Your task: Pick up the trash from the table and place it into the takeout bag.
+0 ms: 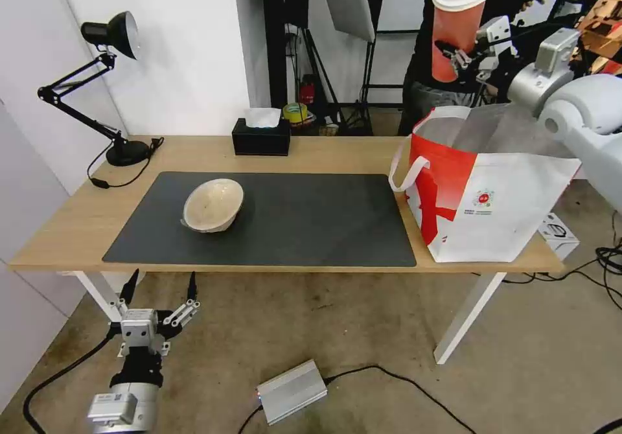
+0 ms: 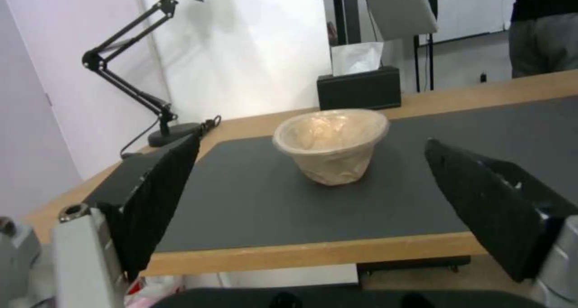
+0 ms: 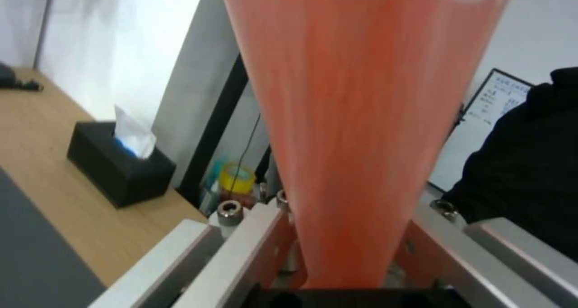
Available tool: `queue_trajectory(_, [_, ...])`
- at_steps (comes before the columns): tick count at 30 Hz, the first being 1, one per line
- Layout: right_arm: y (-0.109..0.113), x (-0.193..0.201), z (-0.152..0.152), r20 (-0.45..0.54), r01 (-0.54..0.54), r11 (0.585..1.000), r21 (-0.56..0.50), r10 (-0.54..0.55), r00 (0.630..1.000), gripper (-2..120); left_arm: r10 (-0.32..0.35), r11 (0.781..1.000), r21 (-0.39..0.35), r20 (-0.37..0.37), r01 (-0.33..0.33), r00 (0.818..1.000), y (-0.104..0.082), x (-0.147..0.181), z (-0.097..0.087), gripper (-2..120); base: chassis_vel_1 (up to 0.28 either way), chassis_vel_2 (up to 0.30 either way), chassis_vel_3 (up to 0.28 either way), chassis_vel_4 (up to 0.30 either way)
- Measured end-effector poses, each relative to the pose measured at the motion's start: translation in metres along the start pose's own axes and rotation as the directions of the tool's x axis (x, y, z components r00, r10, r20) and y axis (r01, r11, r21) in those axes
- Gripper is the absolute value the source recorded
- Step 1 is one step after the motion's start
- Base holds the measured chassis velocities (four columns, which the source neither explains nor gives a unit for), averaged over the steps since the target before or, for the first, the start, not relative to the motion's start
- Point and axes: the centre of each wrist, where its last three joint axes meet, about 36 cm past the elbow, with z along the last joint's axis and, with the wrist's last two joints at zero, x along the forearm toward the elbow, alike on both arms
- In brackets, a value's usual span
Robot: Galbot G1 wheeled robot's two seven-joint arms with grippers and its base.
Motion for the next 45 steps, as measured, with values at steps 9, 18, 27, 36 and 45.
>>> queue_trajectory(9, [-0.048,0.012,0.022,-0.078,0.104,0.991,0.085,-0.097,0.992,4,0.004,1.000,0.004,-0.003,-0.004,1.000,-0.003,0.000,0.002,100,0.000,0.000,0.000,0.000])
queue_trajectory(18, [-0.067,0.016,0.028,-0.104,0.141,0.981,0.130,-0.128,0.986,4,0.005,1.000,0.005,-0.005,-0.005,1.000,-0.005,0.000,0.003,100,0.000,0.000,0.000,0.000])
queue_trajectory(27, [-0.070,0.024,0.036,-0.129,0.154,0.979,0.132,-0.137,0.982,4,0.005,1.000,0.006,-0.007,-0.005,1.000,-0.005,0.000,0.004,100,0.000,0.000,0.000,0.000])
queue_trajectory(36, [-0.067,0.035,0.036,-0.135,0.198,0.971,0.130,-0.181,0.974,4,0.007,1.000,0.010,-0.005,-0.007,1.000,-0.007,-0.002,0.005,100,0.000,0.000,0.000,0.000])
queue_trajectory(45, [-0.064,0.055,0.040,-0.170,0.263,0.957,0.119,-0.241,0.955,4,0.013,1.000,0.014,-0.004,-0.013,1.000,-0.008,-0.003,0.005,100,0.000,0.000,0.000,0.000])
